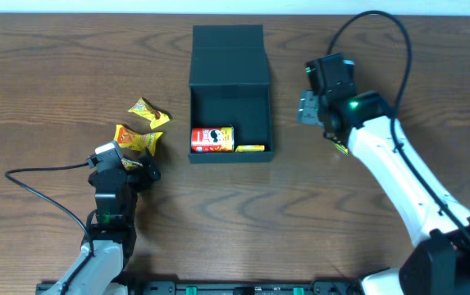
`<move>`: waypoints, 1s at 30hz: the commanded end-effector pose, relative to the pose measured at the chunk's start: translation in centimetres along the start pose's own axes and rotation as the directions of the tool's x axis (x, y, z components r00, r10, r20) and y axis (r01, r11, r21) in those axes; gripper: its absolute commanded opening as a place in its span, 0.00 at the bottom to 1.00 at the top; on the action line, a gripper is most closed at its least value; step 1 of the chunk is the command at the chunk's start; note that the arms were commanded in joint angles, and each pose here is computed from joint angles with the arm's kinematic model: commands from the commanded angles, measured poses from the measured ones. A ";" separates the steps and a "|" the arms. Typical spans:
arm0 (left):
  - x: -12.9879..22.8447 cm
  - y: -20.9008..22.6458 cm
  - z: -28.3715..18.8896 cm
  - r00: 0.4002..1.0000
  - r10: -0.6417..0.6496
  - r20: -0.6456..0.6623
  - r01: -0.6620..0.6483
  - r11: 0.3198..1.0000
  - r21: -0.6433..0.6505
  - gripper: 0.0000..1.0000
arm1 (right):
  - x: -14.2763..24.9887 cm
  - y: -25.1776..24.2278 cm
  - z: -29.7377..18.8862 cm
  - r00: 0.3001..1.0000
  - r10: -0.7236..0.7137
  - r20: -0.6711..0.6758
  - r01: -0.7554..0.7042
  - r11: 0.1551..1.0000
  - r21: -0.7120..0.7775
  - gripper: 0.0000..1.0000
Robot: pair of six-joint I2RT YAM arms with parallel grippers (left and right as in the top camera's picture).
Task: Pack container
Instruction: 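Grasp the green-wrapped packet with the right gripper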
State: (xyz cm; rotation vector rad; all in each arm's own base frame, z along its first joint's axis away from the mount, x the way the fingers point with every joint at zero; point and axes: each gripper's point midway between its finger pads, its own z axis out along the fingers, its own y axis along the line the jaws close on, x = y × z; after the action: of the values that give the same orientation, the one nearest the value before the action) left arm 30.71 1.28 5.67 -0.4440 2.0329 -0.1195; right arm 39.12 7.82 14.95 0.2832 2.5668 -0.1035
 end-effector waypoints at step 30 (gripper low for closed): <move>-1.1 -0.2 0.1 1.000 -0.008 0.027 0.009 1.000 -0.013 0.98 | 6.2 -8.5 11.9 0.867 0.373 -0.331 -0.344 0.928 0.145 0.21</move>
State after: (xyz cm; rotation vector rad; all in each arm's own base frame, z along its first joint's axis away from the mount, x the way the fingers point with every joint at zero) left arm 30.57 1.44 5.46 -0.4504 2.0408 -0.1076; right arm 38.44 -1.05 1.72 0.8837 2.8061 -0.0375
